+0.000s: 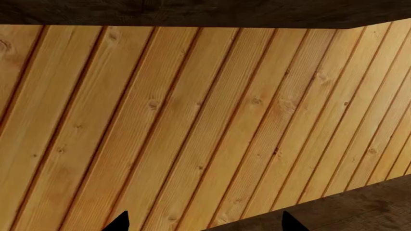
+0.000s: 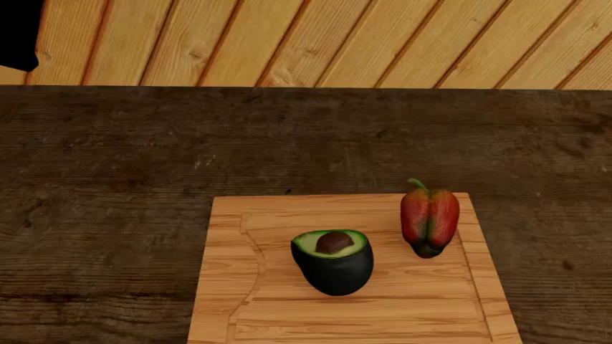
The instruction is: Place the avocado, onion, tomato and bell pepper on the cutting board.
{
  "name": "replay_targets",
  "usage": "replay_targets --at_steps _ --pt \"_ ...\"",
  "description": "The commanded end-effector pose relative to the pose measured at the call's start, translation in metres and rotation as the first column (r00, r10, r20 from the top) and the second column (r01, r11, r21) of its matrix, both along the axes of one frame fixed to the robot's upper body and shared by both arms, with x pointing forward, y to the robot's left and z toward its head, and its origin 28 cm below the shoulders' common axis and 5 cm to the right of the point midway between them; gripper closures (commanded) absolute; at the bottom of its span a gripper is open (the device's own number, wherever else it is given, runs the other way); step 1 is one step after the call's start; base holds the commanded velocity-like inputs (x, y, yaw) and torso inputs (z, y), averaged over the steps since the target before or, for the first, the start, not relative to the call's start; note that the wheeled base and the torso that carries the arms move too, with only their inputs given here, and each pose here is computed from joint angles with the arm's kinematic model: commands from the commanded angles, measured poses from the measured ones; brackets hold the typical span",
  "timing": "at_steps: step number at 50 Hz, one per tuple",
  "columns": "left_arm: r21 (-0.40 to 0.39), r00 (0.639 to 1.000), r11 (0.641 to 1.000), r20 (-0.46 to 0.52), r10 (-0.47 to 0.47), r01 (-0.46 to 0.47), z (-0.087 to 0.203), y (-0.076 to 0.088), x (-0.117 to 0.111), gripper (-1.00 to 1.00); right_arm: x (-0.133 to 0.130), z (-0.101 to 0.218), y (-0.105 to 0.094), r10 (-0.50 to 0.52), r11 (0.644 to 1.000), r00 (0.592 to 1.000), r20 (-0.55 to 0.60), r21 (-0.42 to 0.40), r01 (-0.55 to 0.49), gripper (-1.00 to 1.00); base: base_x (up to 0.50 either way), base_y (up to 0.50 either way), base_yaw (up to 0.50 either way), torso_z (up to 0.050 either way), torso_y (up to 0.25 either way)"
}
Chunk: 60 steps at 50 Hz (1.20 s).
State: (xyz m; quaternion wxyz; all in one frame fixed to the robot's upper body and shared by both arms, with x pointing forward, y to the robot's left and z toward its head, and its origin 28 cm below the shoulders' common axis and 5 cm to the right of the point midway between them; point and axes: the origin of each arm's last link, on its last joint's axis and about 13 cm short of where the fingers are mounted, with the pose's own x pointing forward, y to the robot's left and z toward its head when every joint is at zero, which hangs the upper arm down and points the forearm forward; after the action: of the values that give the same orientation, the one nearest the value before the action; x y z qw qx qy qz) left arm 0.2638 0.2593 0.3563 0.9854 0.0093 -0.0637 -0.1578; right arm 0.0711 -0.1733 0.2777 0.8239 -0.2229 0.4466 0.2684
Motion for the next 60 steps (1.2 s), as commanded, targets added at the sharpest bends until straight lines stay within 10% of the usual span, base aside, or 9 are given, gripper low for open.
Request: replay_targets --at_steps 1,31,60 --pt "-0.001 1.000 1.000 0.002 -0.003 0.003 0.001 0.000 0.001 -1.00 -0.002 -0.007 0.000 0.008 1.000 0.998 -0.067 0.006 -0.008 1.00 0.00 0.00 0.00 0.000 0.000" --pt "-0.004 1.000 1.000 0.005 -0.005 0.006 0.000 -0.002 0.000 -1.00 0.020 0.030 -0.005 -0.034 0.997 0.984 0.177 -0.055 0.045 1.00 0.00 0.00 0.00 0.000 0.000" --pt "0.002 1.000 1.000 -0.001 -0.008 0.008 0.000 -0.003 0.007 -1.00 0.085 0.029 -0.013 -0.151 0.988 0.913 0.380 0.079 0.131 1.00 0.00 0.00 0.00 0.000 0.000"
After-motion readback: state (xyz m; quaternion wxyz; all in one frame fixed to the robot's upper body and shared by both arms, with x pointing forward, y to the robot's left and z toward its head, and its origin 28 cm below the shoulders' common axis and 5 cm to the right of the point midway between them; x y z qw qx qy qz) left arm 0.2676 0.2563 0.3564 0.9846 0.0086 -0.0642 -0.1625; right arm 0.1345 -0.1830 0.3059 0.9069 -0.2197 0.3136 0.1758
